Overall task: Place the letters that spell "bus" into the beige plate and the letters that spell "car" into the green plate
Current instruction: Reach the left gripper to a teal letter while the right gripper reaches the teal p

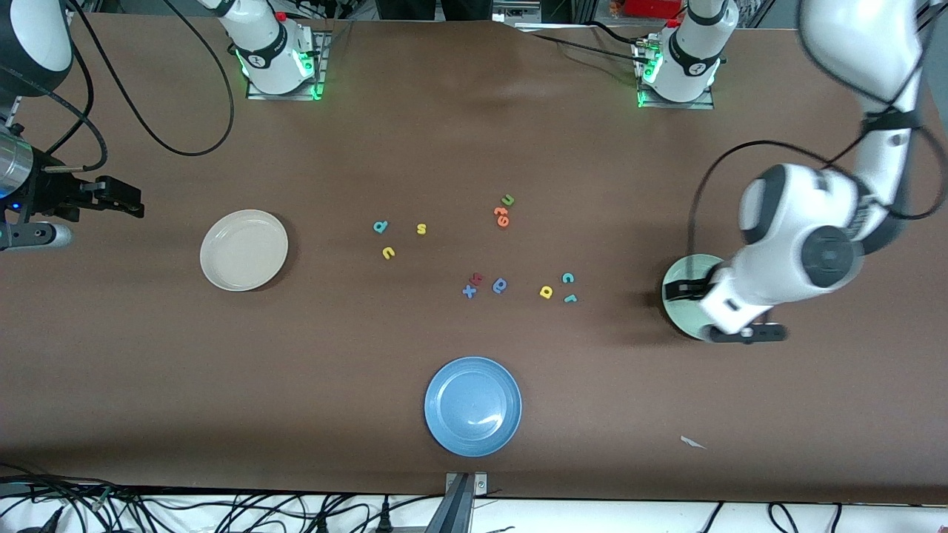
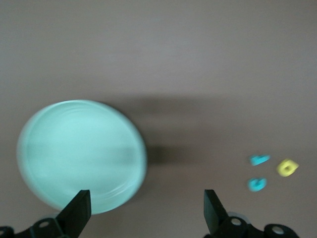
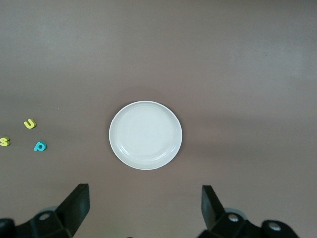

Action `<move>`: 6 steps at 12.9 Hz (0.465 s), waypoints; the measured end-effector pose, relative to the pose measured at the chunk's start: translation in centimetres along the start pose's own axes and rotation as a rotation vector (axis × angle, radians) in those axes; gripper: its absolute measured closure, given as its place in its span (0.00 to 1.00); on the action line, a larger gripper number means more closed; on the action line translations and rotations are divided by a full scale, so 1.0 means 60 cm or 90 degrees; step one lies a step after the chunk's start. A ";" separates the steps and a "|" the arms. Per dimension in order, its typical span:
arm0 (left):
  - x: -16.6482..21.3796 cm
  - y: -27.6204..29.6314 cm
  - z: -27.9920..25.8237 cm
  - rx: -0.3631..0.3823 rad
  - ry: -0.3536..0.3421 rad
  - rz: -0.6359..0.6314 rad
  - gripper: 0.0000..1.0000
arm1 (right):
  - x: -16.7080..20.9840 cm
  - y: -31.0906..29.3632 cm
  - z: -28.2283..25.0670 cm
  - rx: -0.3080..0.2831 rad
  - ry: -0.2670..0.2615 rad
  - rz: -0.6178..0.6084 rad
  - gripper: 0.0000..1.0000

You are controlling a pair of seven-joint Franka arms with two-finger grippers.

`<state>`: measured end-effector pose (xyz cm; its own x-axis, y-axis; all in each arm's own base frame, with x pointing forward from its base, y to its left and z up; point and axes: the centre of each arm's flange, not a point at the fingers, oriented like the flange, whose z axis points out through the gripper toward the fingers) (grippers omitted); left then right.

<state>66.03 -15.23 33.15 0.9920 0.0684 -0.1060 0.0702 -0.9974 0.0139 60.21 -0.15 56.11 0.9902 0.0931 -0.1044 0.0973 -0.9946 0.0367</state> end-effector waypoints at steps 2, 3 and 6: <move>-0.016 0.117 0.073 -0.008 0.019 -0.012 0.00 | 0.002 -0.006 0.002 0.009 0.000 -0.003 0.00; -0.028 0.157 0.111 -0.006 0.013 -0.006 0.00 | 0.004 -0.014 0.006 0.026 -0.002 -0.004 0.00; -0.055 0.213 0.186 -0.007 0.011 0.007 0.00 | 0.021 -0.034 0.040 0.065 -0.022 -0.005 0.00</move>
<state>62.48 -28.42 22.60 0.9944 0.0579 -0.0882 0.0604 -0.9978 0.0257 61.04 1.90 53.53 0.9853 0.1005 -0.1382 0.0922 -0.9936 -0.0654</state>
